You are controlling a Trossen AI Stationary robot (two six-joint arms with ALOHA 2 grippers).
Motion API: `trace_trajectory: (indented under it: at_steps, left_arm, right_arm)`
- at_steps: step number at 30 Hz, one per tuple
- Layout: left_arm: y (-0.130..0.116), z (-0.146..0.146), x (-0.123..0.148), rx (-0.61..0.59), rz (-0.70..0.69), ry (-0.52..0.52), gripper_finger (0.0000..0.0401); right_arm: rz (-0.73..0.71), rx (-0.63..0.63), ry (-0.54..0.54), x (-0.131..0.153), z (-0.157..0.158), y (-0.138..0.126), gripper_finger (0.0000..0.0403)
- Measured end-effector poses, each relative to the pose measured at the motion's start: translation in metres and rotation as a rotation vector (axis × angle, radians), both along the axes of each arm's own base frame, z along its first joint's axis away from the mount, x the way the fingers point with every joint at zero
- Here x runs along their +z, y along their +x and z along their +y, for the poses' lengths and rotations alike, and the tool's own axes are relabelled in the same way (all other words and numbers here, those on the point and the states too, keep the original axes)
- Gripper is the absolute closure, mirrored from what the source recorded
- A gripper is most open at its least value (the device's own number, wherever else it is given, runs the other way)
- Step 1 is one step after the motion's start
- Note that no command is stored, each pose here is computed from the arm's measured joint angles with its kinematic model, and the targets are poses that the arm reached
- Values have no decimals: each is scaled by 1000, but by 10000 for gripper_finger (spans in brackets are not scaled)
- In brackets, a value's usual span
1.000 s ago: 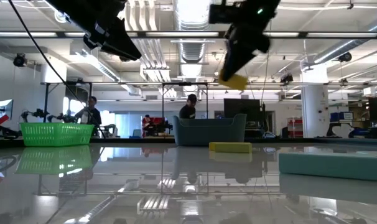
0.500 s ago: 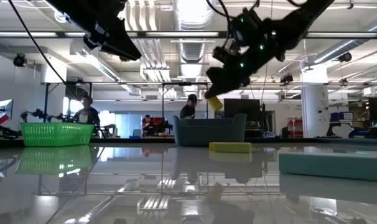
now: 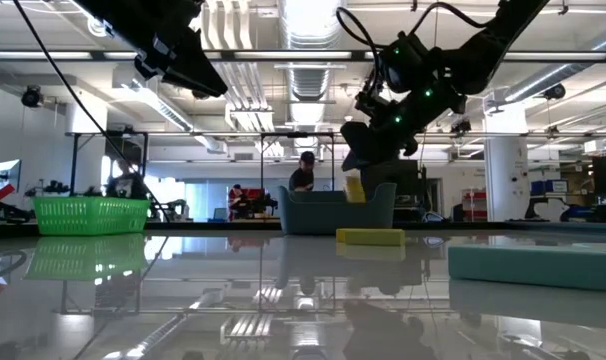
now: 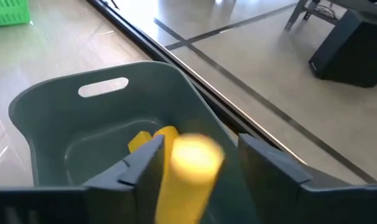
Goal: Sort & place blocks by color
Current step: Put the yellow block into the blue bin, then put the blue block into the green bin
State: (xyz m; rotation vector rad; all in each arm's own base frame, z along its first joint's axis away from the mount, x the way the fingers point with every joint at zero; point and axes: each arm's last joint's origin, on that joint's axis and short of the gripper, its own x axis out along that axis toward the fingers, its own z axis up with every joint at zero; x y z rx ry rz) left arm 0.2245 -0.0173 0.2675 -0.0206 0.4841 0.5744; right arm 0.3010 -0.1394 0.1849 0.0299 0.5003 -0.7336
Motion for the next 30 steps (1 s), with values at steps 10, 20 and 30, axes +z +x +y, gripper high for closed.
trace_trajectory:
  at_steps: [10,20,30]
  left_arm:
    - [3,0,-4,15,7,-11,278]
    - [15,-3,-15,25,14,-30,278]
    - [33,-9,-24,-60,-9,-64,278]
  right_arm:
    - [7,15,43,2,12,0,182]
    - [56,200,250,42,75,-12,219]
    - [89,418,452,52,163,-29,251]
